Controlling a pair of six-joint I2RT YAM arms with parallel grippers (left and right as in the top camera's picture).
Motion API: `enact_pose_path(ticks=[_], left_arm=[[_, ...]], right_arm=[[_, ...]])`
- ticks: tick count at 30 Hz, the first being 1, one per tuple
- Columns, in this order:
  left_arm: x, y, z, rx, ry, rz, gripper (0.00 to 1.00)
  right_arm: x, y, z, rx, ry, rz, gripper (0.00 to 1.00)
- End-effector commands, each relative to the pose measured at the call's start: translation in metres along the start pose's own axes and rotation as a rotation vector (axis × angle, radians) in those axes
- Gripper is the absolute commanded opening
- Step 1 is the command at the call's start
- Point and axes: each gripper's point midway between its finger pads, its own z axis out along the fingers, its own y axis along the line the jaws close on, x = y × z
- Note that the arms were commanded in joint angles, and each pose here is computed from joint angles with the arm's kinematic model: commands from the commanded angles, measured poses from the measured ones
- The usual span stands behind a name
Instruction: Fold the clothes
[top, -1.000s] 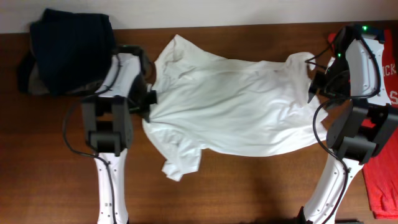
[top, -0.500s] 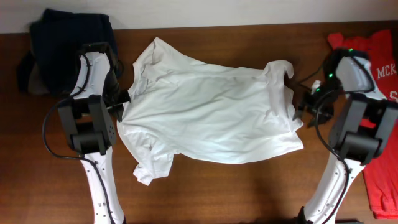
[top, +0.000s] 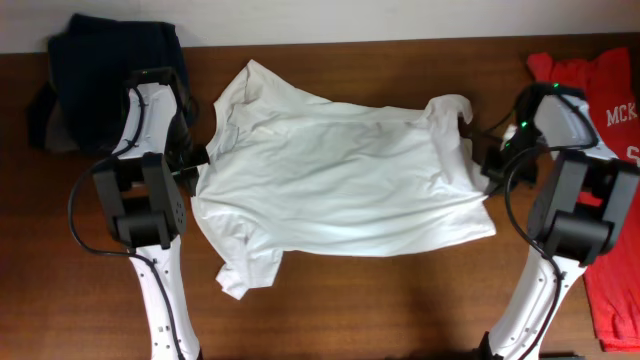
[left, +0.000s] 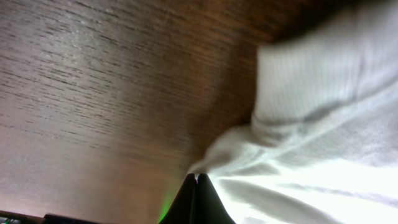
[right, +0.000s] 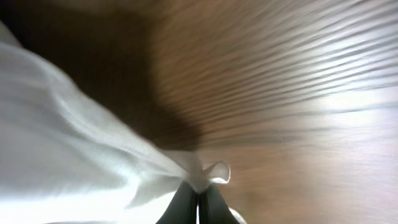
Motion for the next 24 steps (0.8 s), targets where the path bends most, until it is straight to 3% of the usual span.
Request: enact_pose_path(ticks=[1, 3, 4, 5, 7, 10, 13, 16, 17, 20, 21, 24], left_arm=[[-0.01, -0.005, -0.022, 0.011, -0.072, 0.004, 0.01], [-0.021, -0.01, -0.051, 0.042, -0.178, 0.027, 0.01], [-0.024, -0.018, -0.065, 0.09, -0.219, 0.055, 0.02], [-0.025, -0.024, -0.073, 0.129, -0.239, 0.06, 0.12], [-0.023, -0.036, -0.085, 0.206, -0.254, 0.071, 0.21], [-0.003, -0.047, -0.122, 0.29, -0.329, 0.163, 0.2], [0.032, -0.058, -0.172, 0.305, -0.459, 0.235, 0.2], [0.05, -0.089, -0.158, 0.278, -0.413, 0.31, 0.21], [0.056, -0.099, -0.145, 0.259, -0.372, 0.333, 0.26], [0.066, -0.107, -0.123, 0.231, -0.296, 0.352, 0.27], [0.067, -0.108, -0.121, 0.228, -0.292, 0.355, 0.27], [0.067, -0.109, -0.121, 0.228, -0.292, 0.357, 0.28]], right_arm=[[-0.032, -0.038, -0.061, 0.046, -0.153, 0.113, 0.04], [-0.038, -0.051, -0.098, 0.028, -0.222, 0.147, 0.04], [-0.037, -0.055, -0.113, 0.02, -0.24, 0.159, 0.36], [-0.031, -0.057, -0.121, 0.02, -0.232, 0.163, 0.99], [-0.015, -0.057, -0.122, 0.028, -0.178, 0.164, 0.98], [-0.004, -0.052, -0.132, -0.003, -0.175, 0.162, 0.99], [0.034, -0.063, -0.148, 0.051, -0.195, 0.168, 0.99], [0.051, -0.066, -0.1, 0.066, -0.054, 0.152, 0.98], [0.051, -0.067, -0.077, 0.07, -0.025, 0.152, 0.99], [0.033, -0.076, -0.039, 0.055, -0.067, 0.171, 0.99], [0.024, -0.08, -0.034, 0.049, -0.1, 0.18, 0.91], [0.003, -0.082, -0.03, 0.038, -0.187, 0.184, 0.78]])
